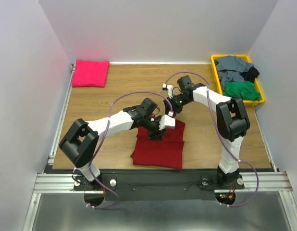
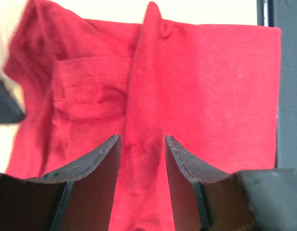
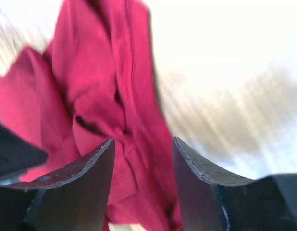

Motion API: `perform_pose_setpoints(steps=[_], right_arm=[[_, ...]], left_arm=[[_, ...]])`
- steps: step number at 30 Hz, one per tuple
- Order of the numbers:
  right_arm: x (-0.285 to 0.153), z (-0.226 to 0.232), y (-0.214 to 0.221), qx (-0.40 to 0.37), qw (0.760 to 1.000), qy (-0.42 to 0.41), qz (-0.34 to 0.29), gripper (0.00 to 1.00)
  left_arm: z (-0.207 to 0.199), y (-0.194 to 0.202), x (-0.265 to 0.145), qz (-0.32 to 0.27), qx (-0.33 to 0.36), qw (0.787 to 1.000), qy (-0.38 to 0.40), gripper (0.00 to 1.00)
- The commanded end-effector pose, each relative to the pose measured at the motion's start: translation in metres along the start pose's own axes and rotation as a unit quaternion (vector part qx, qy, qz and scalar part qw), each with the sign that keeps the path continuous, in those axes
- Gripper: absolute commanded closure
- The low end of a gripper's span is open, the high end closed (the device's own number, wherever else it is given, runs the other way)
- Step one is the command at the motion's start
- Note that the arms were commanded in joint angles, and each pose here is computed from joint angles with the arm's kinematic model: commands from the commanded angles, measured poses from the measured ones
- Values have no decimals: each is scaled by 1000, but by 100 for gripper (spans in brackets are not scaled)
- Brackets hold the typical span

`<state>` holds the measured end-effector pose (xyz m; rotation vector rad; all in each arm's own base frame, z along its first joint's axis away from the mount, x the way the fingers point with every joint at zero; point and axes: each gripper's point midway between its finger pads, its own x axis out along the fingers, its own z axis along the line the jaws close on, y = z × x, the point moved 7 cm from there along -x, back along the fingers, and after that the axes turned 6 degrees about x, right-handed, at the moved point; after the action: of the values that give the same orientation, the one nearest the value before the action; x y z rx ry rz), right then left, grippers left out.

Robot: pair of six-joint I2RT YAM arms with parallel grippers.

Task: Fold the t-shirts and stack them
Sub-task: Fold the tshirt

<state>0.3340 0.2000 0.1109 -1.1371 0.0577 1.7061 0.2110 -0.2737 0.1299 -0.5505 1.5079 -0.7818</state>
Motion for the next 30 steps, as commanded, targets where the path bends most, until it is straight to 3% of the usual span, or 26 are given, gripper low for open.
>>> perform_pose_setpoints(steps=[1,10,13,14,16,18,20,23,30], right_arm=[[4,1,-19,0,1000,7,-21,42],[37,6,-6,21,1000,-15,8,41],[49,-1,3,29,999,-7,20,43],[51,-3,5,30,999,-4,22,45],[54,-7,8,30,999,0,27,52],[58,-9,14,34,999,-6,34,61],[61,-9,17,38,998,-16,38,66],[63,-8,22,43,998,-28,42,74],[63,-5,24,44,997,-41,43,77]], left_arm=[[10,-6,-3,7,42,999,-5,47],[6,14,9,33,44,998,31,48],[4,19,12,39,41,998,41,58],[5,17,12,37,42,998,41,68],[6,14,10,34,42,998,41,78],[8,2,3,22,51,998,32,95],[9,-8,-4,13,56,998,22,100],[11,-29,-23,-8,68,998,-9,100],[32,-47,-43,-9,100,989,-104,100]])
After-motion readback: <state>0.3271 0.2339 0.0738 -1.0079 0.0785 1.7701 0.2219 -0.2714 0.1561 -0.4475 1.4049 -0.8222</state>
